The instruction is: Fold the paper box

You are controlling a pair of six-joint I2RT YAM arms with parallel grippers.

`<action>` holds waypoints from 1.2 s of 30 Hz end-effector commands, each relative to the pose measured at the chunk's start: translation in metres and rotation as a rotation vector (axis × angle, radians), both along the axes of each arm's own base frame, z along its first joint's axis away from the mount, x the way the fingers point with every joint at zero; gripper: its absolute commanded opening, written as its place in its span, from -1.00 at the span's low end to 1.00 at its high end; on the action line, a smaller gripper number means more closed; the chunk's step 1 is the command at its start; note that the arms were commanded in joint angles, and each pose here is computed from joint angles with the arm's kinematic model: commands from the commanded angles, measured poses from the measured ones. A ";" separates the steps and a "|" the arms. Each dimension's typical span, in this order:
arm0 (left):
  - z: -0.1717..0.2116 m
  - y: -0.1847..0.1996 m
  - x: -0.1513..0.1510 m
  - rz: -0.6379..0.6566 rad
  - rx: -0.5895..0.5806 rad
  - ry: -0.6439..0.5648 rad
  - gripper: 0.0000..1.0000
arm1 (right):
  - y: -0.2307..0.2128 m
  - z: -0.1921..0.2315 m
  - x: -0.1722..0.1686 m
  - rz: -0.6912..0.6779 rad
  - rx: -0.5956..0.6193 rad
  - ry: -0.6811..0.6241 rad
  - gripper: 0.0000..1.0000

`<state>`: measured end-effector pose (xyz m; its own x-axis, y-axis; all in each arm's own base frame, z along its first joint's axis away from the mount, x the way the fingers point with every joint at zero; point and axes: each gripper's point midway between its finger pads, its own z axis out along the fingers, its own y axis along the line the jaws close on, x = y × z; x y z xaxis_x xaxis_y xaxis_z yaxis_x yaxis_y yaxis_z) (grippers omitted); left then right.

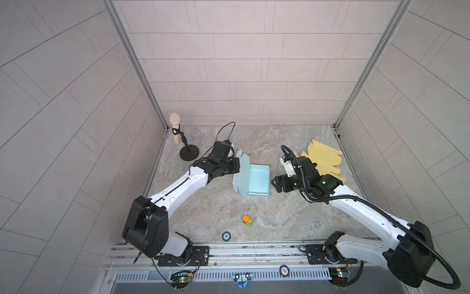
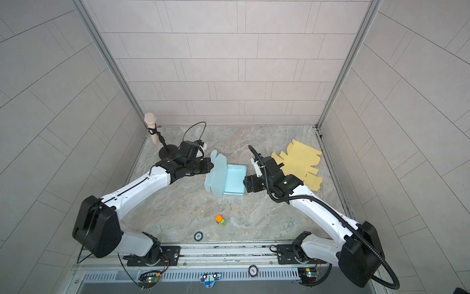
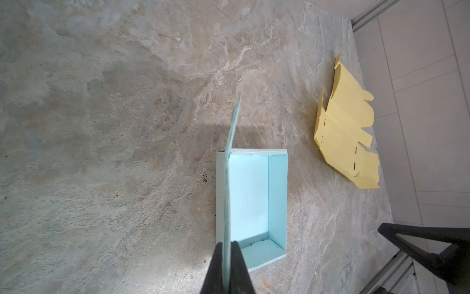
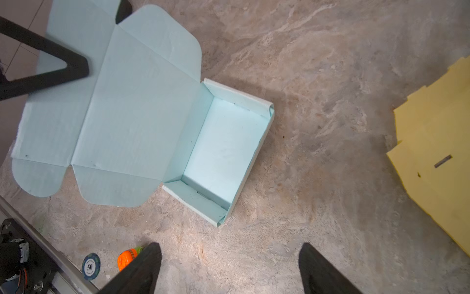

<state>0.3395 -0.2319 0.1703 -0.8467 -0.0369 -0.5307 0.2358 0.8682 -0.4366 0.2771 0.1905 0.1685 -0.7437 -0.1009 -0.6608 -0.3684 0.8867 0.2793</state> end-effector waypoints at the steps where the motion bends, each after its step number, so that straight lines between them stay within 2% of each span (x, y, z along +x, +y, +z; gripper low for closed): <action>1: -0.002 -0.004 -0.011 -0.126 0.119 0.023 -0.93 | 0.014 0.029 0.011 0.078 0.070 -0.182 0.73; 5: 0.006 -0.018 -0.011 -0.244 0.146 0.035 -0.91 | 0.027 0.048 0.017 0.140 0.142 -0.333 0.75; 10: 0.014 -0.023 -0.010 -0.358 0.199 0.031 -0.92 | 0.033 0.047 0.033 0.173 0.172 -0.412 0.79; 15: 0.026 -0.033 -0.010 -0.481 0.217 0.004 -0.92 | 0.048 0.040 0.043 0.293 0.207 -0.398 0.80; 23: 0.036 -0.047 -0.014 -0.626 0.199 -0.017 -0.96 | 0.052 0.037 0.072 0.317 0.250 -0.386 0.74; 29: 0.040 -0.045 -0.016 -0.685 0.220 -0.048 -0.93 | 0.046 0.027 0.093 0.324 0.217 -0.345 0.72; 36: 0.035 -0.049 -0.014 -0.718 0.223 -0.035 -0.96 | 0.064 0.016 0.089 0.457 0.245 -0.272 0.60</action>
